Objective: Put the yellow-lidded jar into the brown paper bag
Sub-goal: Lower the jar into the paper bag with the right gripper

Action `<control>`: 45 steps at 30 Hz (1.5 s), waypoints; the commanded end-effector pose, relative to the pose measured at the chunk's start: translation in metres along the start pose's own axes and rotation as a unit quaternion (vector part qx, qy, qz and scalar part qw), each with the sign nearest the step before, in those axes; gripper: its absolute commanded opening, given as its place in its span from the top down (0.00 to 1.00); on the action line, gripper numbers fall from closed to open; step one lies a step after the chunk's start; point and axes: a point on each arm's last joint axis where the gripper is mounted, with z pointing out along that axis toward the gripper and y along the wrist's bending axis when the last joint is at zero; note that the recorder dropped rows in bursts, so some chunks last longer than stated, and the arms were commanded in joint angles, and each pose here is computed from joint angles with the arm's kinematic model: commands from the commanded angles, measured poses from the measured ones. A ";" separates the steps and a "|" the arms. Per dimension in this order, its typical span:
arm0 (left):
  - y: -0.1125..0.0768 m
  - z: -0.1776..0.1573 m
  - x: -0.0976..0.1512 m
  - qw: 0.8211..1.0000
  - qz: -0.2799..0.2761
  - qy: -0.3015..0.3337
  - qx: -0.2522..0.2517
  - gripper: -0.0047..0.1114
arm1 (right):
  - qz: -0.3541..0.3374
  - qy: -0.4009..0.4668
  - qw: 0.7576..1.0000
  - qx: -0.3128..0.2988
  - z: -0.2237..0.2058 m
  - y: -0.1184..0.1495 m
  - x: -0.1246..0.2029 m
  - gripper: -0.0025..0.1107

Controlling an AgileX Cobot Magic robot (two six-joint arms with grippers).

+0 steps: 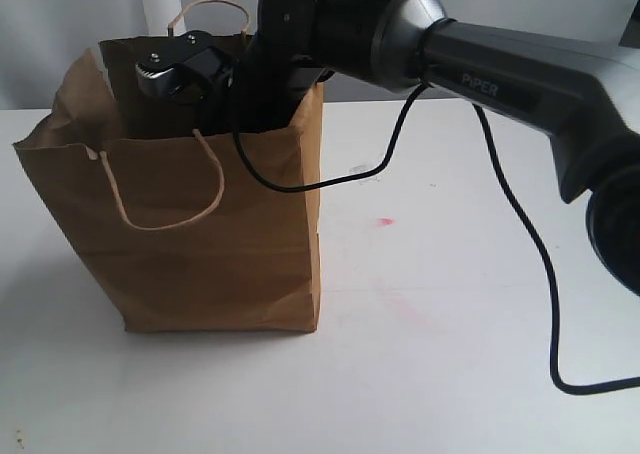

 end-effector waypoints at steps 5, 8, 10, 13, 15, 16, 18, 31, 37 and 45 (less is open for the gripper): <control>-0.001 0.000 -0.001 1.000 -0.003 -0.004 0.004 0.95 | 0.005 0.020 1.000 -0.002 0.004 -0.002 0.005 0.63; -0.001 0.000 -0.001 1.000 -0.003 -0.004 0.004 0.95 | 0.005 0.030 1.000 -0.007 0.004 -0.001 0.007 0.45; -0.001 0.000 -0.001 1.000 -0.003 -0.004 0.004 0.95 | 0.005 0.033 0.999 -0.009 0.004 -0.001 0.007 0.37; -0.001 0.000 -0.001 1.000 -0.003 -0.004 0.004 0.95 | 0.005 0.033 0.999 -0.009 0.004 -0.001 0.007 0.29; -0.001 0.000 -0.001 1.000 -0.003 -0.004 0.004 0.95 | 0.005 0.033 0.999 -0.009 0.004 -0.001 0.007 0.27; -0.001 0.000 -0.001 1.000 -0.003 -0.004 0.004 0.95 | 0.005 0.033 0.999 -0.009 0.004 -0.001 0.007 0.26; -0.001 0.000 -0.001 1.000 -0.003 -0.004 0.004 0.95 | 0.005 0.033 0.999 -0.009 0.004 -0.001 0.007 0.25; -0.001 0.000 -0.001 1.000 -0.003 -0.004 0.004 0.95 | -0.001 0.033 0.999 -0.009 0.004 -0.001 0.007 0.05; -0.001 0.000 -0.001 1.000 -0.003 -0.004 0.004 0.95 | -0.001 0.032 0.999 -0.008 0.004 -0.001 0.007 0.05; -0.001 0.000 -0.001 1.000 -0.003 -0.004 0.004 0.95 | -0.008 -0.008 1.000 0.004 -0.021 0.004 -0.006 0.05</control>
